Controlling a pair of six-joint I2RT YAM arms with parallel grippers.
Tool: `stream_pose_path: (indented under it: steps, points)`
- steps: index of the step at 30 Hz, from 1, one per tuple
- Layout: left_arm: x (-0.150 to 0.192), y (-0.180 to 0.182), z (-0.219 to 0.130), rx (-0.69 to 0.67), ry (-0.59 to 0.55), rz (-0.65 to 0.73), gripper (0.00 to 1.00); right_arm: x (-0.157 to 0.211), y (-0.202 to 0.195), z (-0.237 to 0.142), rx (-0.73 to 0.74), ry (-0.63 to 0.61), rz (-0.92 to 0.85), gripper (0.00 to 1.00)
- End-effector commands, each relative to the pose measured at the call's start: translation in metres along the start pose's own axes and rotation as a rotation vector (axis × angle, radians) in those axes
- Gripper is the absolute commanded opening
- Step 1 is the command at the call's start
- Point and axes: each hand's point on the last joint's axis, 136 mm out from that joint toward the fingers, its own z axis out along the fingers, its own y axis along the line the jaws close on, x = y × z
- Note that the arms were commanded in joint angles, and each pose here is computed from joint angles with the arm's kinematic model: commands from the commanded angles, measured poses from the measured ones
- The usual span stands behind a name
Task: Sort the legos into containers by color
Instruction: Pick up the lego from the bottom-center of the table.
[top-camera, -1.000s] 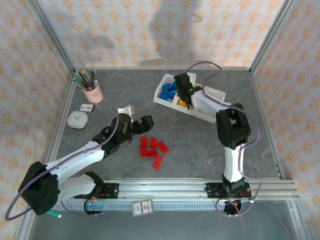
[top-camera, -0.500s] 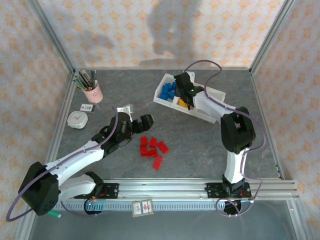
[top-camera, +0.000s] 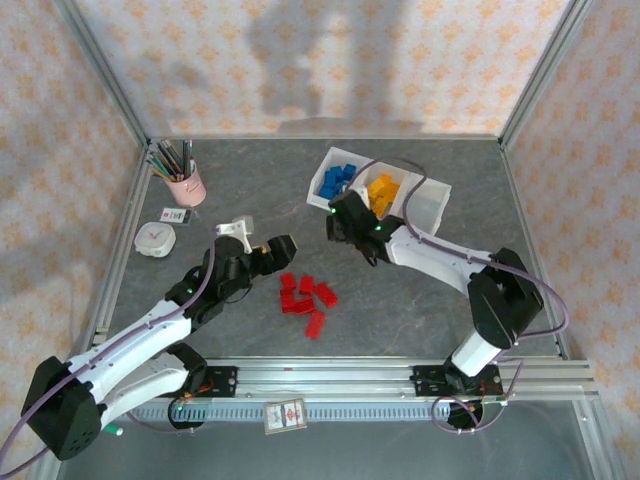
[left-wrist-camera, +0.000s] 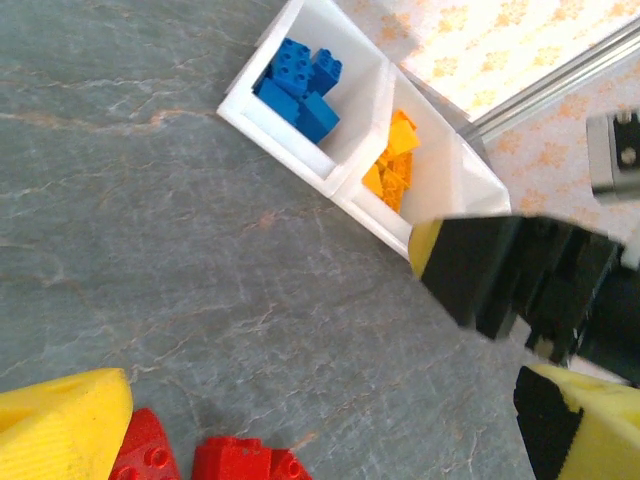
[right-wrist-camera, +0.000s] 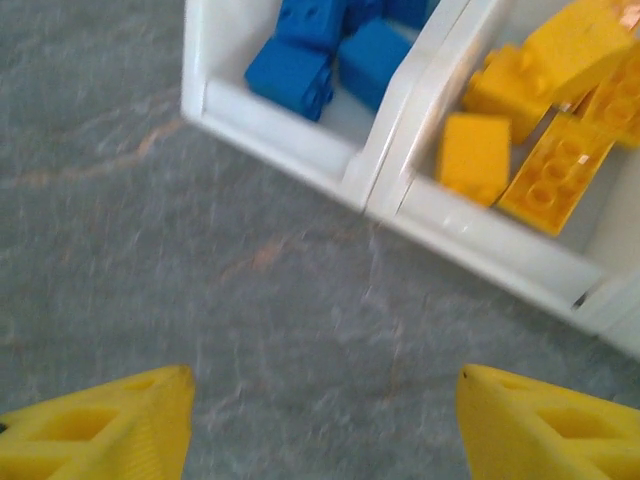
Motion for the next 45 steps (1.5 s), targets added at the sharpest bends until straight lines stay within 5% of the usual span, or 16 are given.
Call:
stream_pose_path:
  steps: [1, 13, 25, 45]
  points:
    - [0.005, 0.021, -0.005, -0.064, -0.008, -0.019, 0.99, 0.027, 0.012, -0.015, -0.04, 0.033, -0.025, 0.7]
    - [0.016, 0.044, -0.016, -0.112, -0.024, -0.052, 0.99, 0.125, 0.042, -0.019, -0.148, 0.202, -0.125, 0.75]
    - [0.011, 0.045, -0.018, -0.129, -0.041, -0.052, 0.99, 0.159, 0.053, -0.006, -0.184, 0.275, -0.158, 0.75]
    - [0.008, 0.04, -0.016, -0.119, -0.039, -0.048, 0.99, 0.153, 0.041, 0.013, -0.036, 0.259, -0.178, 0.42]
